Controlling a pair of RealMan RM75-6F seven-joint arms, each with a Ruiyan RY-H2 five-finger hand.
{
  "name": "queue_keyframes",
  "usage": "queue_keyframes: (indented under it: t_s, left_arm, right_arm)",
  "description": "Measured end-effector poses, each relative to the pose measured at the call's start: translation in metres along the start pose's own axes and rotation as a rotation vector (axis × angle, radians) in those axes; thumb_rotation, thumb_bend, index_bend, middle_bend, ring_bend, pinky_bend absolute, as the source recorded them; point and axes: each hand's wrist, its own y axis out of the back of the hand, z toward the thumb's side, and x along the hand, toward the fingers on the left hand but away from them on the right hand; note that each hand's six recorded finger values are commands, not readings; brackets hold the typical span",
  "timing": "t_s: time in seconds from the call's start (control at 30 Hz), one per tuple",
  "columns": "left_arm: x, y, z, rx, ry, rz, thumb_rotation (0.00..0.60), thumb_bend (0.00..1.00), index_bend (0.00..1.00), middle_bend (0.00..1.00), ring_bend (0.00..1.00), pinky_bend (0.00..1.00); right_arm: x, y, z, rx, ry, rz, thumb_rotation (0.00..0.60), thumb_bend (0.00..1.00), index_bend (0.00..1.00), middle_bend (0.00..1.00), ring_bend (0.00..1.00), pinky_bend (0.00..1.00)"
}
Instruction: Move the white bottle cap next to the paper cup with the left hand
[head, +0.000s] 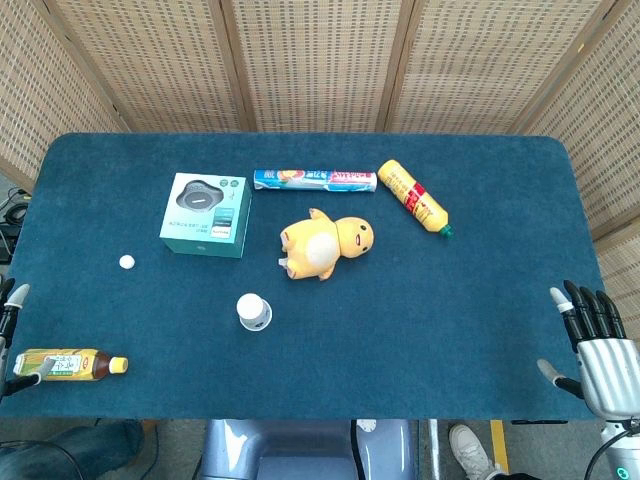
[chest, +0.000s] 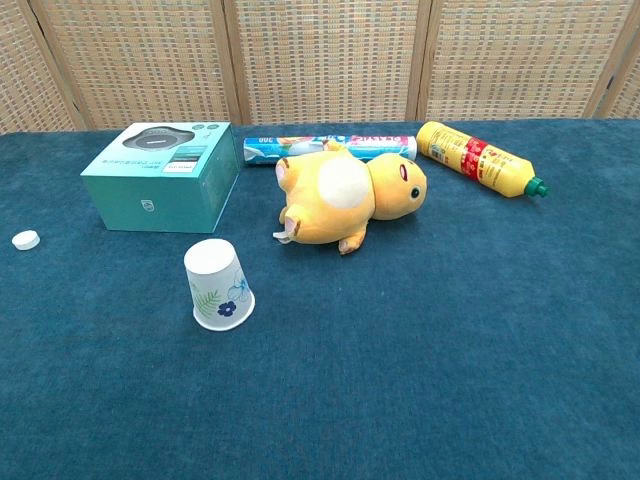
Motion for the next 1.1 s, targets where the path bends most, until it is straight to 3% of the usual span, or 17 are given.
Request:
queue_keyframes:
  t_s: [0.3, 0.47, 0.73, 0.97, 1.1]
  left_arm:
    - [0.003, -0.003, 0.000, -0.010, -0.005, -0.036, 0.600, 0.13, 0.00, 0.00, 0.00, 0.00]
    - [0.023, -0.009, 0.005, -0.020, -0.017, -0.078, 0.600, 0.14, 0.00, 0.00, 0.00, 0.00]
    - [0.101, -0.028, 0.020, 0.030, -0.056, -0.170, 0.600, 0.16, 0.00, 0.00, 0.00, 0.00]
    - [0.169, -0.058, 0.015, 0.086, -0.054, -0.224, 0.600, 0.19, 0.23, 0.00, 0.00, 0.00]
    - [0.201, -0.082, 0.015, 0.103, -0.046, -0.269, 0.600, 0.20, 0.28, 0.00, 0.00, 0.00]
  right_arm:
    - [0.001, 0.001, -0.001, -0.007, -0.008, 0.003, 0.600, 0.00, 0.03, 0.00, 0.00, 0.00]
    - [-0.001, -0.002, -0.003, -0.002, -0.021, 0.017, 0.600, 0.00, 0.03, 0.00, 0.00, 0.00]
    - [-0.008, -0.008, -0.010, 0.005, -0.059, 0.033, 0.600, 0.00, 0.03, 0.00, 0.00, 0.00]
    - [-0.015, -0.016, -0.014, 0.010, -0.071, 0.045, 0.600, 0.00, 0.04, 0.00, 0.00, 0.00]
    - [-0.018, -0.021, -0.016, 0.015, -0.081, 0.055, 0.600, 0.00, 0.05, 0.00, 0.00, 0.00]
